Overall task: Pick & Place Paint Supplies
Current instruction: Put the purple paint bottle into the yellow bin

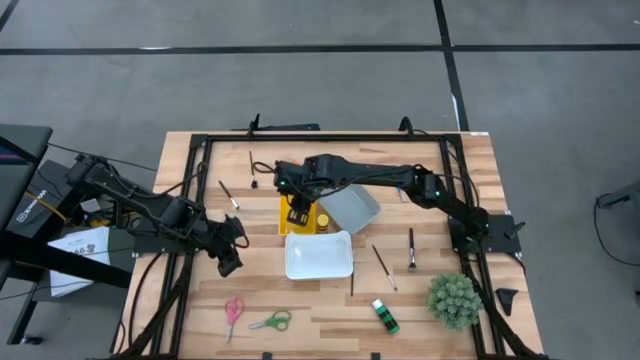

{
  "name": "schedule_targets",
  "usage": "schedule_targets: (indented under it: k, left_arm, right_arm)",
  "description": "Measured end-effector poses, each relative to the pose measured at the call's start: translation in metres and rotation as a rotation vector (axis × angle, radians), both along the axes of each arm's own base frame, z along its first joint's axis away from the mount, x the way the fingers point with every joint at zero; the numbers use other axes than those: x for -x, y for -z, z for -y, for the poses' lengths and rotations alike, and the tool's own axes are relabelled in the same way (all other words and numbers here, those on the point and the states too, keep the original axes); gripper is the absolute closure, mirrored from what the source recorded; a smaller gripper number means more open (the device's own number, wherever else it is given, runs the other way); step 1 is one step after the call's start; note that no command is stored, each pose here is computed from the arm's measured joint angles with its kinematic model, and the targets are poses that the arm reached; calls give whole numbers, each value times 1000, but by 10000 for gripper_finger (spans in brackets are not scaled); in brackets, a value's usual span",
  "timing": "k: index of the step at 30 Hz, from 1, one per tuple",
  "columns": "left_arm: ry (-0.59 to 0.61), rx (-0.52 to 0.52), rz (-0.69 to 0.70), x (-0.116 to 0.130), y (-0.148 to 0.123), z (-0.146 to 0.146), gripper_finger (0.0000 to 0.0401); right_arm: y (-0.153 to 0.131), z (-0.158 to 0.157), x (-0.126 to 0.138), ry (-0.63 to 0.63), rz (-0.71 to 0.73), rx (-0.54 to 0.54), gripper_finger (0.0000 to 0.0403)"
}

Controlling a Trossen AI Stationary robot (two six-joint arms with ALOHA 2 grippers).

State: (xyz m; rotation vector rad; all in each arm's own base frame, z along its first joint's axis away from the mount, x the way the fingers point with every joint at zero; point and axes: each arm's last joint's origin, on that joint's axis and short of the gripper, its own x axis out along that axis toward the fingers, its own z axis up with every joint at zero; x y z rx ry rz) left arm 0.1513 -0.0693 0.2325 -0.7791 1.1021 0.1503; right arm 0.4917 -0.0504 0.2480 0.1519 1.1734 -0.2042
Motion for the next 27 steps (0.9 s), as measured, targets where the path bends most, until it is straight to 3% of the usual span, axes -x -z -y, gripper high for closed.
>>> schedule_targets:
  k: [11,27]
  left_arm:
    - [-10,-14,7,0,0,0,271]
    - [-29,-36,17,-1,0,-1,271]
  right_arm:
    - [-1,-1,-1,-17,1,52,295]
    - [3,4,-1,-188,-14,117,295]
